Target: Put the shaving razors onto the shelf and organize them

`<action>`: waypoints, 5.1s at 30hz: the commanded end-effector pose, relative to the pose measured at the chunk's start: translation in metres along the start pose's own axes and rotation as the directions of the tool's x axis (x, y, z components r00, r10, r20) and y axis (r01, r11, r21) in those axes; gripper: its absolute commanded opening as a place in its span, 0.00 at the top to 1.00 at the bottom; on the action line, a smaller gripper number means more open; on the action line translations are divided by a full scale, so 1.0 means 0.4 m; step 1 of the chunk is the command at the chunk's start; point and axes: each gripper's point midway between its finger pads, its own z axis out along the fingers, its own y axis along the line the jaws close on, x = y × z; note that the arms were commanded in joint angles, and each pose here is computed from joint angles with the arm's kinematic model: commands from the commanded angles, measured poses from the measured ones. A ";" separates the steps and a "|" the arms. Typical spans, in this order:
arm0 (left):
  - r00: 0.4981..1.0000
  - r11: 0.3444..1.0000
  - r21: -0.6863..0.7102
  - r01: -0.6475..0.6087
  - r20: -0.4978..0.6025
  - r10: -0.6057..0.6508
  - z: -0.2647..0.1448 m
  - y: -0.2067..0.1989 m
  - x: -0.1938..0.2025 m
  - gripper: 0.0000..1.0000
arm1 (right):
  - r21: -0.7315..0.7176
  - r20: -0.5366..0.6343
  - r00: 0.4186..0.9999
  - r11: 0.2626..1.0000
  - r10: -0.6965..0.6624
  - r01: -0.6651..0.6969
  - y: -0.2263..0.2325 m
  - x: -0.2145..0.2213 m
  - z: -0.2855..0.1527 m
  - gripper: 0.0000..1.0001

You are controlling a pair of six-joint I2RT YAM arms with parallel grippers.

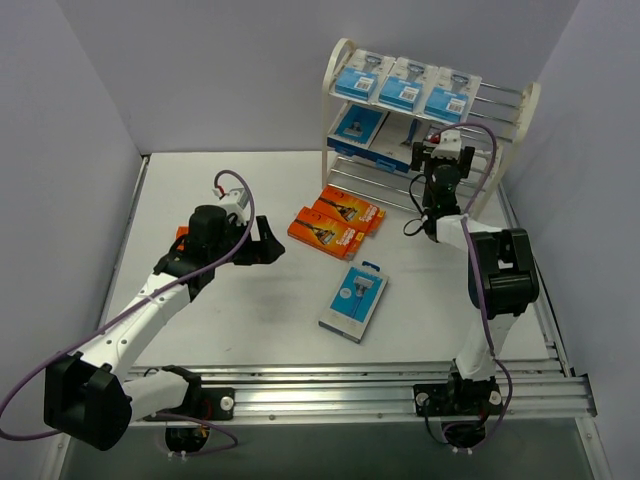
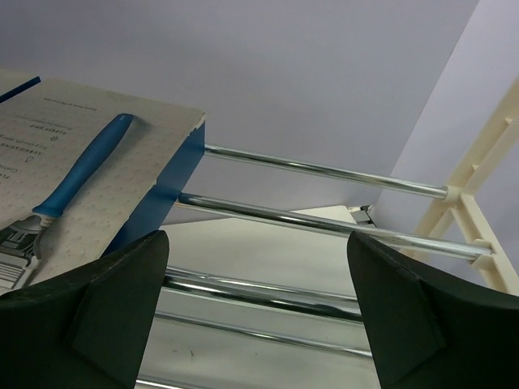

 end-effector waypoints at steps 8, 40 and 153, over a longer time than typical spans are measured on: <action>0.996 0.998 0.061 -0.021 0.090 0.016 -0.026 -0.043 -0.073 0.06 | 0.080 0.126 0.991 0.995 0.045 -0.055 -0.045 -0.131 -0.025 0.13; 0.997 0.997 0.079 0.009 0.077 -0.015 -0.037 -0.042 -0.054 0.06 | 0.084 -0.054 0.961 0.960 0.271 -0.266 -0.050 -0.207 -0.396 0.19; 0.991 0.874 0.486 0.022 -0.127 0.046 0.033 -0.343 0.386 0.02 | -0.289 -0.817 0.518 0.599 0.252 -0.747 0.631 0.122 -0.746 0.20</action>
